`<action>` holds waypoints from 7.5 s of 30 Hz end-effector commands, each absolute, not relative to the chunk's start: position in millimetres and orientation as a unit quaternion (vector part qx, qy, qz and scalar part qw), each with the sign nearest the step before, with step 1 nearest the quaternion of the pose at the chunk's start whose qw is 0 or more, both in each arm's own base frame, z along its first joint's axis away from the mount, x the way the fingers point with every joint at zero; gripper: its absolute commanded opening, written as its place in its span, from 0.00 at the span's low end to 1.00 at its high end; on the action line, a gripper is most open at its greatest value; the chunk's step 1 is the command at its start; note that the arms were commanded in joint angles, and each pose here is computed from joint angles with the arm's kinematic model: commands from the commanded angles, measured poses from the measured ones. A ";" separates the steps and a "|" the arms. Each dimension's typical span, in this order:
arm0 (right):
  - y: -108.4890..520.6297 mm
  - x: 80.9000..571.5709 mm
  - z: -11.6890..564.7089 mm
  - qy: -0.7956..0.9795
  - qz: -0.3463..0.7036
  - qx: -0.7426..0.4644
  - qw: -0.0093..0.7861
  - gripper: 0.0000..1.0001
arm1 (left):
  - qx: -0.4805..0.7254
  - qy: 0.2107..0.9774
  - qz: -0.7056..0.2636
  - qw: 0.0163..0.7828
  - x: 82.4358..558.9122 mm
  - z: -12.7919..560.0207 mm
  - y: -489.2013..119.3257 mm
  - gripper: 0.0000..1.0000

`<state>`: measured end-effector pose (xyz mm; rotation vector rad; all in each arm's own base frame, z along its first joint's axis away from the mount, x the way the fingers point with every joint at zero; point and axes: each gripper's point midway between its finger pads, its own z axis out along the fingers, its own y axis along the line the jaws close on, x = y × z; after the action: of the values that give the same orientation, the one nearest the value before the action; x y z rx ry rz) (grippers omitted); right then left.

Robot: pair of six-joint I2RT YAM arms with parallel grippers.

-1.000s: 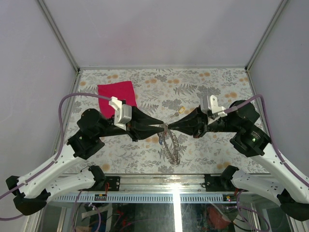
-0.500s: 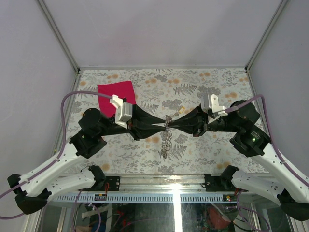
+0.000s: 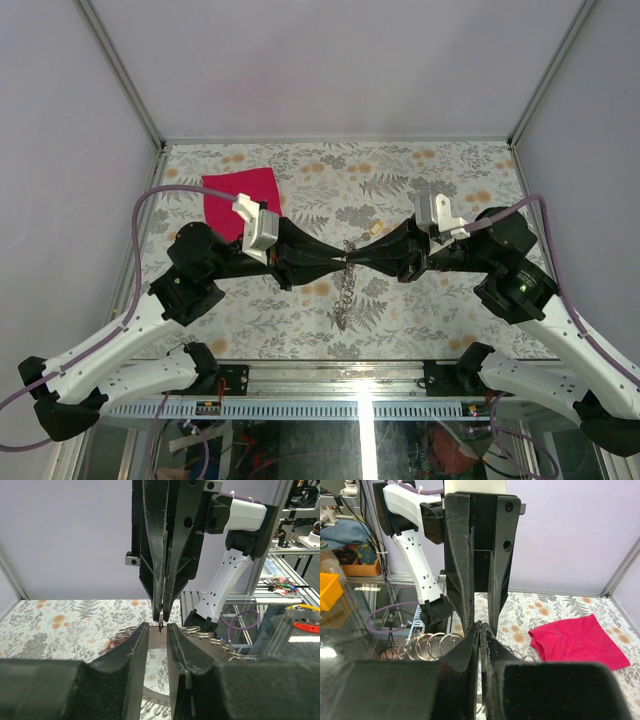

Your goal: Put the keys on the keyring

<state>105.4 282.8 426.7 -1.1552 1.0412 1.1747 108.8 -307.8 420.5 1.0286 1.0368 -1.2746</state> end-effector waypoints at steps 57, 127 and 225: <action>225.8 186.8 259.9 0.702 0.377 -0.194 0.572 0.50 | 0.365 0.887 -0.209 0.191 199.8 208.3 -304.3 0.00; 272.0 76.2 284.7 0.451 0.537 -0.500 0.509 0.37 | 0.638 0.663 -0.328 0.216 87.4 287.9 -336.1 0.00; 232.6 67.4 497.0 0.193 0.638 -0.295 0.685 0.00 | 0.393 0.408 -0.566 0.599 82.0 479.2 -333.5 0.00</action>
<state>86.7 249.7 463.5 -0.6643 0.5799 1.4458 88.9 -335.0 462.2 0.9209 1.0222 -1.2827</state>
